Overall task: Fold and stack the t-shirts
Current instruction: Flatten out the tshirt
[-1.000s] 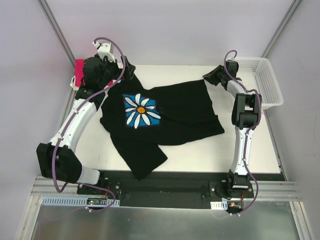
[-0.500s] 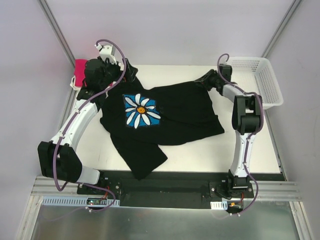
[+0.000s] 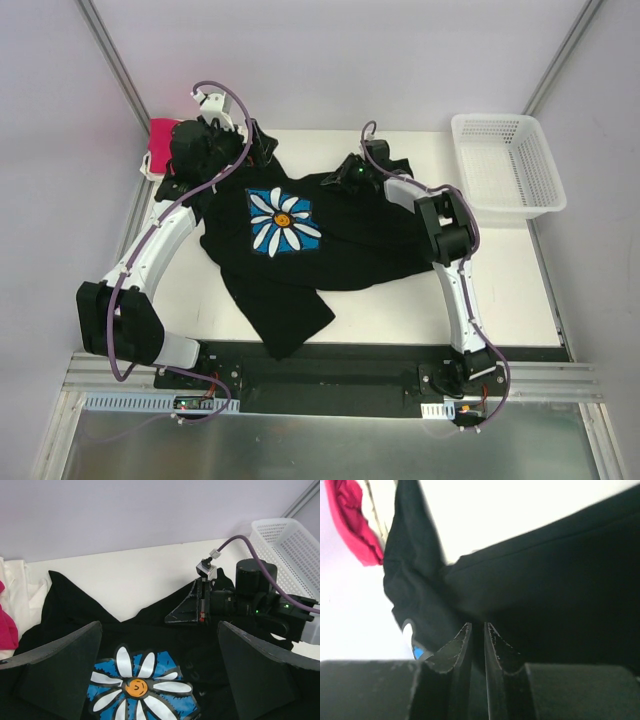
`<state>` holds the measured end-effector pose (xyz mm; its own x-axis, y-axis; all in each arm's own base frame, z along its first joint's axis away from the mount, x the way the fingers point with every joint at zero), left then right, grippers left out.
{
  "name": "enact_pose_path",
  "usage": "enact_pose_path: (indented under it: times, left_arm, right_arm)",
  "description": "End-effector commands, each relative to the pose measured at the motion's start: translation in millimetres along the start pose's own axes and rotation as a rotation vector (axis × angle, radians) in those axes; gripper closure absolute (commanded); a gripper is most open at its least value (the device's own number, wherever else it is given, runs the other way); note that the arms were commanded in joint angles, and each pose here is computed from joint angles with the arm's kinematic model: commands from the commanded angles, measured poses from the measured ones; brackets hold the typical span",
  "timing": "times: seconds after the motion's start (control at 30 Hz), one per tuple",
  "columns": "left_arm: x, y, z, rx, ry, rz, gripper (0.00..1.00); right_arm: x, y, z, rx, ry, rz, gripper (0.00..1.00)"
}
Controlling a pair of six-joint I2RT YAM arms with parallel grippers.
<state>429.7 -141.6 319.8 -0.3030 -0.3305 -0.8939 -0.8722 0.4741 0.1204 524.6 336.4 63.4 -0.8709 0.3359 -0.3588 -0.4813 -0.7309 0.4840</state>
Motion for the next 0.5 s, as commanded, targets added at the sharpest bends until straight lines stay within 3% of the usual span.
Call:
enact_pose_path:
  times: [0.0,0.27,0.47]
  left_arm:
    - [-11.5,-1.3,-6.5,0.032,-0.004,-0.035,0.01]
    - [-17.6,-1.0,-5.3,0.016,-0.014,-0.04,0.01]
    - [-19.0,0.8,-2.5,-0.005,-0.034,-0.035,0.01]
  right_arm:
    - [-27.5,-0.4,-13.0,-0.01,-0.081,-0.038,0.83]
    - [-38.4,1.4,-48.3,0.006,-0.204,-0.078,0.83]
    - [-68.4,28.5,-79.7,0.045,-0.247,-0.174,0.83]
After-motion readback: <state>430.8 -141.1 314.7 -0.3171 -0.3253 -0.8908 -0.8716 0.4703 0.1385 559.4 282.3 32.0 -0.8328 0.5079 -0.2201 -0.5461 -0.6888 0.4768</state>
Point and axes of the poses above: each gripper's point midway between its finger pads, its own y axis back along the fingers, its own z axis along the line the jaws close on, x = y × z, the point moved 1 cm from there along y, back along the fingers, and after that the axes turned 8 degrees about y, right-handed, at the moved point
